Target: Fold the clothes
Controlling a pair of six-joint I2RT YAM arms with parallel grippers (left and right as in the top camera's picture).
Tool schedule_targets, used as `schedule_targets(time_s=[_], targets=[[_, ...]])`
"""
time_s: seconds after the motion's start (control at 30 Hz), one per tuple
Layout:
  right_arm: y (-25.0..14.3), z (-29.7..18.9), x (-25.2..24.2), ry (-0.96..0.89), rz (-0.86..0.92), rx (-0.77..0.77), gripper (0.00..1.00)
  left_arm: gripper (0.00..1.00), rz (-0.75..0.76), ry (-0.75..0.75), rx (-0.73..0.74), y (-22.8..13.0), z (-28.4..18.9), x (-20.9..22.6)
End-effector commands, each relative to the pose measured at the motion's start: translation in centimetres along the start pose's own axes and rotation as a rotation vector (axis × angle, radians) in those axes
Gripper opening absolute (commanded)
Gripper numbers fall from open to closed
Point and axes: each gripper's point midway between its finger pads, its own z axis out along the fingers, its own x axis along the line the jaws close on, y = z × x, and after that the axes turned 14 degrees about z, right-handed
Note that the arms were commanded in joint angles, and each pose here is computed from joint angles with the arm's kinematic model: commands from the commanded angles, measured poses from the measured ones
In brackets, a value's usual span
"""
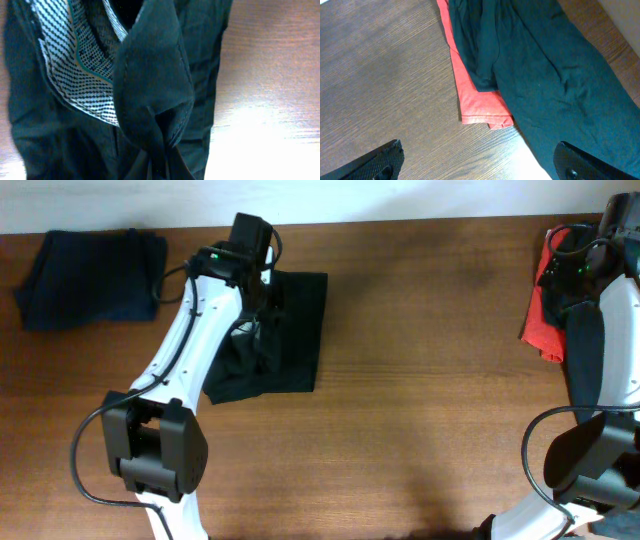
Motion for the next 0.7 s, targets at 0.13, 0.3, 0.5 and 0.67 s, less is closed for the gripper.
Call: schedule_targets(time_s=[0.13, 0.3, 0.5, 0.67], targets=[[0.5, -0.6, 0.0, -0.005, -0.006, -0.021, 0.99, 0.61, 0.051, -0.075, -0.041, -0.1, 1.8, -3.8], [0.4, -0.6, 0.0, -0.005, -0.006, -0.021, 0.99, 0.32, 0.050, -0.062, -0.073, 0.8, 0.2, -2.2], [0.5, -0.6, 0.0, -0.005, -0.006, -0.021, 0.99, 0.52, -0.047, 0.127, -0.021, -0.5, 0.3, 5.3], [0.5, -0.6, 0.0, -0.005, -0.006, -0.021, 0.99, 0.97, -0.109, -0.077, -0.053, -1.9, -0.4, 13.3]])
